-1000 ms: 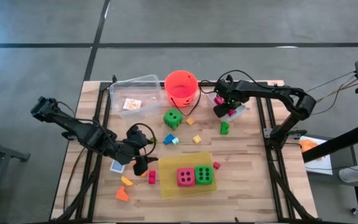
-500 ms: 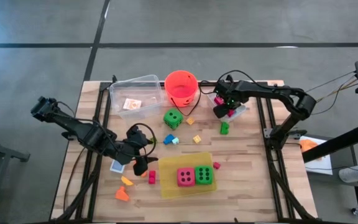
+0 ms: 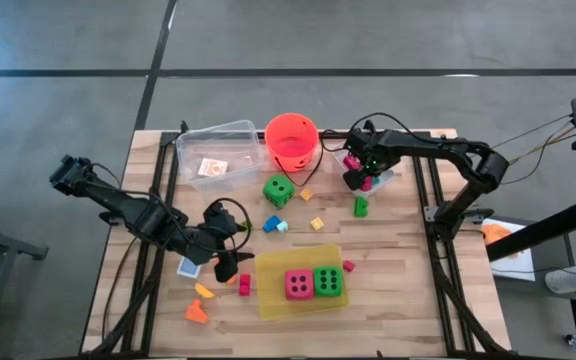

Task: Pick & Place Toys
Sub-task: Put the green game piece into the white bin

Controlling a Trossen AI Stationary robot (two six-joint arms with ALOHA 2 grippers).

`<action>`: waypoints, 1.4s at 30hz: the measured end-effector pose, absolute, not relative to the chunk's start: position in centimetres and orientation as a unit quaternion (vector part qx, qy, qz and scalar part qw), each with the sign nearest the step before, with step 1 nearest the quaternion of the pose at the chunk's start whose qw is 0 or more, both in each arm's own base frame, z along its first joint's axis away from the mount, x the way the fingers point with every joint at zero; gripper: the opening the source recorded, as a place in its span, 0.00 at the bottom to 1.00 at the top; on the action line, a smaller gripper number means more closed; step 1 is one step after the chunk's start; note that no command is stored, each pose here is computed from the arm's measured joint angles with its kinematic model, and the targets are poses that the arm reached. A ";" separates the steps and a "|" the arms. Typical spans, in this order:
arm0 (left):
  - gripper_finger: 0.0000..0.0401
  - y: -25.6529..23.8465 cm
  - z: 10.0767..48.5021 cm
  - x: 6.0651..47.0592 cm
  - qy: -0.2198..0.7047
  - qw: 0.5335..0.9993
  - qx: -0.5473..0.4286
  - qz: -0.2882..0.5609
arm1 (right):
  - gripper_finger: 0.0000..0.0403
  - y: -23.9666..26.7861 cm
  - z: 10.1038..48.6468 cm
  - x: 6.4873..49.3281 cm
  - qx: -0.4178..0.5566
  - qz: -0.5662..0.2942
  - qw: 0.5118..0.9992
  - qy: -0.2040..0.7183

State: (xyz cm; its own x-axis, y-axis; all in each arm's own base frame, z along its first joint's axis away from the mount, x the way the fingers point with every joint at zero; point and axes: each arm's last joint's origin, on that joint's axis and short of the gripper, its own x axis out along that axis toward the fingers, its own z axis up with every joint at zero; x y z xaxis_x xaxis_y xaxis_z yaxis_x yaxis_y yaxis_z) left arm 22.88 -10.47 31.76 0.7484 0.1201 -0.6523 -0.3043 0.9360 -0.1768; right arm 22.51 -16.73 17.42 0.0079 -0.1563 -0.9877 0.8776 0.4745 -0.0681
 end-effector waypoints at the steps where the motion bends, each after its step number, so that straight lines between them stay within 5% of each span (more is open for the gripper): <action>1: 0.86 -10.5 31.8 22.9 0.336 0.925 -0.137 0.115 | 0.82 -16.7 17.4 22.5 0.313 -0.406 0.637 0.576; 8: 0.86 -10.5 31.8 22.9 0.336 0.925 -0.137 0.115 | 0.90 -16.7 17.4 22.4 0.313 -0.405 0.635 0.580; 28: 0.86 -10.5 31.7 22.9 0.336 0.925 -0.137 0.115 | 0.91 -15.0 22.0 20.5 0.364 -0.451 0.637 0.507; 42: 0.86 -10.5 31.8 22.9 0.334 0.923 -0.147 0.118 | 0.91 -7.2 25.3 20.4 0.414 -0.422 0.661 0.462</action>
State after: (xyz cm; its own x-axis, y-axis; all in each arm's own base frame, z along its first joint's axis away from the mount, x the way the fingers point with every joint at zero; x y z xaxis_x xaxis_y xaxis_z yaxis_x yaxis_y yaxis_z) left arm 22.89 -10.47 31.75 0.7485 0.1198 -0.6522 -0.3161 0.9291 -0.1920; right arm 20.41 -7.24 25.28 0.2167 -0.1758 -0.9603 0.9407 0.3005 0.1572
